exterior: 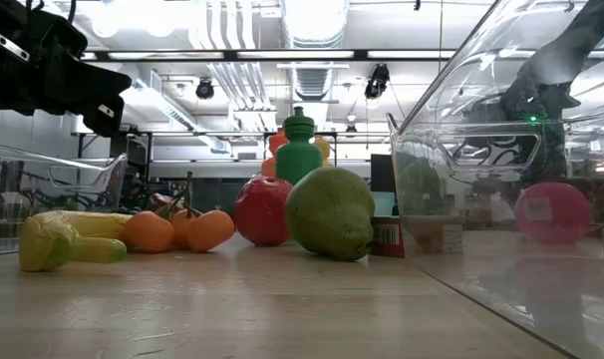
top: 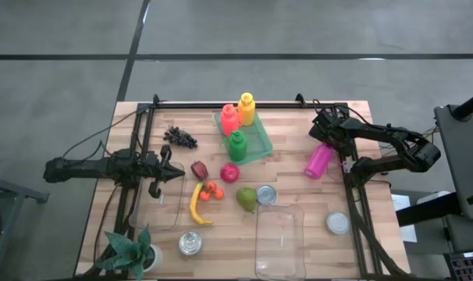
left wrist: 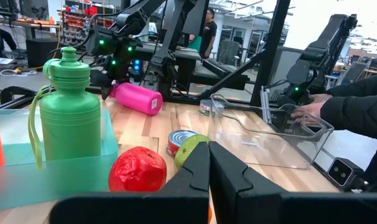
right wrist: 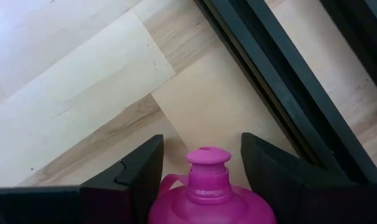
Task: Pick & Place Food Item
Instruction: Put the pink water bottle into the green bin
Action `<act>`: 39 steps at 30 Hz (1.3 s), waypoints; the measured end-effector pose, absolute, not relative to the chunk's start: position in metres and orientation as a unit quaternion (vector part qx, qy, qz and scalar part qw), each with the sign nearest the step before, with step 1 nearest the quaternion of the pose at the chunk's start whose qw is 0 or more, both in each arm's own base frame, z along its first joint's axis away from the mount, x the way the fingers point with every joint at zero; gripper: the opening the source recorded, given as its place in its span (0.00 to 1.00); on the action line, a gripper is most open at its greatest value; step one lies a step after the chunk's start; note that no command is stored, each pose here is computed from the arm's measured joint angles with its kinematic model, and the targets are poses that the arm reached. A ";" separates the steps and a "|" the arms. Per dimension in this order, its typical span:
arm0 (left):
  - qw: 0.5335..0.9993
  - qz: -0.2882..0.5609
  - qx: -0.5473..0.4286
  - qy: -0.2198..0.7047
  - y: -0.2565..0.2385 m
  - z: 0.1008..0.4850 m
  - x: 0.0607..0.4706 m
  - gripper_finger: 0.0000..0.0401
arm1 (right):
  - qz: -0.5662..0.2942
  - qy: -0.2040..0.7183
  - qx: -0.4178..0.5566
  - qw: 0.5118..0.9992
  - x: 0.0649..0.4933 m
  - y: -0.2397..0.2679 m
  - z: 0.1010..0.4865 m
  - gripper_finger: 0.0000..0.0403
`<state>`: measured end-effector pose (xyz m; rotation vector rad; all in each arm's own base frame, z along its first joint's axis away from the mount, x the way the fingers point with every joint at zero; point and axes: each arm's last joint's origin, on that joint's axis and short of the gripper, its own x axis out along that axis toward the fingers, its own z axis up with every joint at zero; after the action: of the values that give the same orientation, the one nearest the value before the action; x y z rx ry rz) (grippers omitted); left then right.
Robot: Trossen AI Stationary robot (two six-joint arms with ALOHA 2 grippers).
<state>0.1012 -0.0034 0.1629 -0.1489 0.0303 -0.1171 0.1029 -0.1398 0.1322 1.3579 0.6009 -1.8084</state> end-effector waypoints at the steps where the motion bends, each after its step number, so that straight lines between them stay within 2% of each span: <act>1: 0.995 -0.058 -0.074 0.015 -0.003 0.163 0.101 0.00 | -0.712 0.236 0.534 0.390 0.103 -0.140 0.132 0.49; 7: 0.995 -0.058 -0.074 0.015 -0.003 0.163 0.101 0.00 | -0.709 0.242 0.531 0.396 0.103 -0.140 0.132 0.52; 12: 0.995 -0.059 -0.074 0.015 -0.003 0.163 0.101 0.00 | -0.706 0.244 0.531 0.400 0.104 -0.140 0.133 0.49; 18: 0.995 -0.058 -0.074 0.015 -0.003 0.163 0.101 0.00 | -0.699 0.242 0.522 0.425 0.109 -0.147 0.140 0.49; 23: 0.995 -0.059 -0.074 0.015 -0.003 0.163 0.101 0.00 | -0.700 0.242 0.504 0.445 0.112 -0.152 0.148 0.53; 28: 0.995 -0.058 -0.074 0.015 -0.003 0.163 0.101 0.00 | -0.699 0.239 0.493 0.460 0.116 -0.156 0.155 0.49; 39: 0.995 -0.058 -0.074 0.015 -0.003 0.163 0.101 0.00 | -0.702 0.235 0.475 0.476 0.123 -0.155 0.159 0.49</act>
<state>0.1012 -0.0034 0.1629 -0.1489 0.0303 -0.1168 0.1225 -0.1554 0.1594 1.1598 0.5745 -1.7147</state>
